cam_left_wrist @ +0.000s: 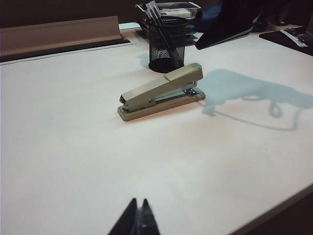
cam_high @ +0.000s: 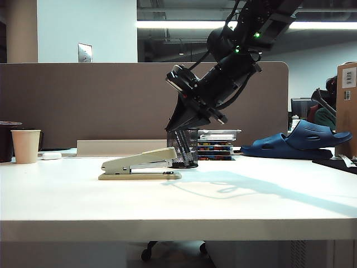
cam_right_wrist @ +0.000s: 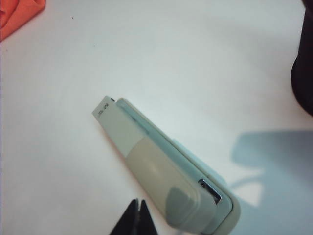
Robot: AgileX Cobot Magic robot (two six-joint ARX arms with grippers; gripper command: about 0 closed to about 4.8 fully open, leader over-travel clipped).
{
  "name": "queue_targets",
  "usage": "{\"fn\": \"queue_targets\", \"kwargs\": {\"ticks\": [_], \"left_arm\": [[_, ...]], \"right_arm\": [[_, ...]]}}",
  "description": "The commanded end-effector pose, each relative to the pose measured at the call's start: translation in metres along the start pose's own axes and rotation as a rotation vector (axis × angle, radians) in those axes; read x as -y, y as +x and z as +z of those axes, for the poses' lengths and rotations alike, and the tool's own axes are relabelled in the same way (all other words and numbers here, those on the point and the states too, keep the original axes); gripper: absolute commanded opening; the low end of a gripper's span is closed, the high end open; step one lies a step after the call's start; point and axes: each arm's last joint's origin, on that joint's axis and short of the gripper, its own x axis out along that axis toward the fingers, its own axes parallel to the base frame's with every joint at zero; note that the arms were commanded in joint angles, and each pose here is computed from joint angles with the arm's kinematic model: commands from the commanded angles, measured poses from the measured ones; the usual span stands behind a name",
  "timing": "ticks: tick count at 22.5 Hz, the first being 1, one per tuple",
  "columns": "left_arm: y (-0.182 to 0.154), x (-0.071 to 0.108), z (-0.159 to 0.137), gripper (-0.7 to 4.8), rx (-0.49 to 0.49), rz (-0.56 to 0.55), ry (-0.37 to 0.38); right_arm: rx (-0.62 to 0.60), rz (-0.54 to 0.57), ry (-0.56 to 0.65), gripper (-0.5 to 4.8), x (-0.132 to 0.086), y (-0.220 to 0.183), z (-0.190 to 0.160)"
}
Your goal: Press the stapler down.
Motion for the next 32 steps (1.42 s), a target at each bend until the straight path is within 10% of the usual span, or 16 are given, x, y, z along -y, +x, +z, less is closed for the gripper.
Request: {"fn": "queue_targets", "kwargs": {"ticks": [1,32], "left_arm": [[-0.001,0.0,0.002,-0.06,0.009,0.001,0.002],[-0.001,0.0,0.002,-0.06,0.006,0.001,0.001]], "right_arm": [[0.019,-0.001,-0.01,-0.09,0.001,0.004,0.001],[-0.076,-0.07,0.045,-0.09,0.02,0.03,-0.021]]}}
